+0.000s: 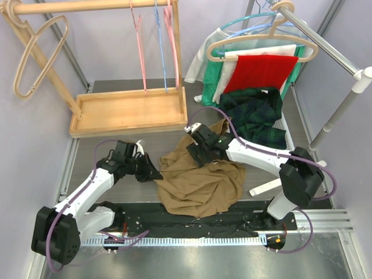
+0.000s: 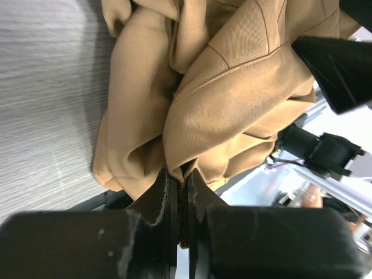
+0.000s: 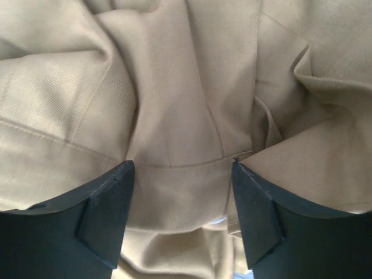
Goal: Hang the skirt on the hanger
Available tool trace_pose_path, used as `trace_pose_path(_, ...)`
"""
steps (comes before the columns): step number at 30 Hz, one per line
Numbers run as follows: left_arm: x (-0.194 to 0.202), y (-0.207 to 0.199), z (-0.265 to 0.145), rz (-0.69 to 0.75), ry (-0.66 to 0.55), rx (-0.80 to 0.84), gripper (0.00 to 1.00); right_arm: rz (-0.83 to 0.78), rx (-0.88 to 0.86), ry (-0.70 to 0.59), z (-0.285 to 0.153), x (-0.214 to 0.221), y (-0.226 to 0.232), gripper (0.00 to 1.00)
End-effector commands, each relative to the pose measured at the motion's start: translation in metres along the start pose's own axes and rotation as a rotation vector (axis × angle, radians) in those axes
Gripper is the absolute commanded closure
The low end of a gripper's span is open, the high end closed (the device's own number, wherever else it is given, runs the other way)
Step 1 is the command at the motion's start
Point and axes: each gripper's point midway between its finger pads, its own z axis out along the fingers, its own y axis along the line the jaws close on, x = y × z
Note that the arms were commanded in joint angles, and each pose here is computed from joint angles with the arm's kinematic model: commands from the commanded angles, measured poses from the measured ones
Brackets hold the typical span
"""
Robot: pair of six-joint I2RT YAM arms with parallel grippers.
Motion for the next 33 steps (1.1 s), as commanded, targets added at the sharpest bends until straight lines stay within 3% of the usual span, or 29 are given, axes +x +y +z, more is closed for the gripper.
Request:
trace_pose_path(1,-0.025,-0.010,-0.021,0.111,-0.124,-0.058,1.00,0.064,-0.009,-0.030,0.006,-0.019,-0.008,0.40)
trace_pose_path(3,-0.040,-0.017,-0.035,0.180,-0.192,-0.091,1.00,0.094,-0.036,-0.024,0.008,-0.021,-0.005,0.59)
trace_pose_path(4,-0.047,-0.013,-0.043,0.192,-0.234,-0.136,1.00,0.106,-0.057,-0.019,0.007,-0.022,-0.004,0.88)
trace_pose_path(5,-0.056,-0.022,-0.054,0.240,-0.273,-0.143,1.00,0.116,-0.070,-0.023,0.005,-0.024,-0.001,0.97)
trace_pose_path(11,-0.098,-0.055,-0.104,0.388,-0.447,-0.220,1.00,0.164,-0.115,-0.113,-0.038,-0.062,0.002,0.99)
trace_pose_path(20,-0.147,-0.123,-0.195,0.625,-0.663,-0.288,1.00,0.179,-0.149,-0.477,-0.188,-0.161,-0.018,0.99)
trace_pose_path(26,-0.157,-0.168,-0.247,0.699,-0.790,-0.250,1.00,0.177,-0.175,-0.647,-0.267,-0.189,-0.029,0.99)
trace_pose_path(30,-0.145,-0.195,-0.260,0.753,-0.792,-0.136,1.00,0.181,-0.224,-0.707,-0.301,-0.193,-0.027,0.99)
trace_pose_path(33,-0.130,-0.202,-0.252,0.773,-0.735,-0.062,1.00,0.197,-0.263,-0.675,-0.298,-0.185,-0.020,0.99)
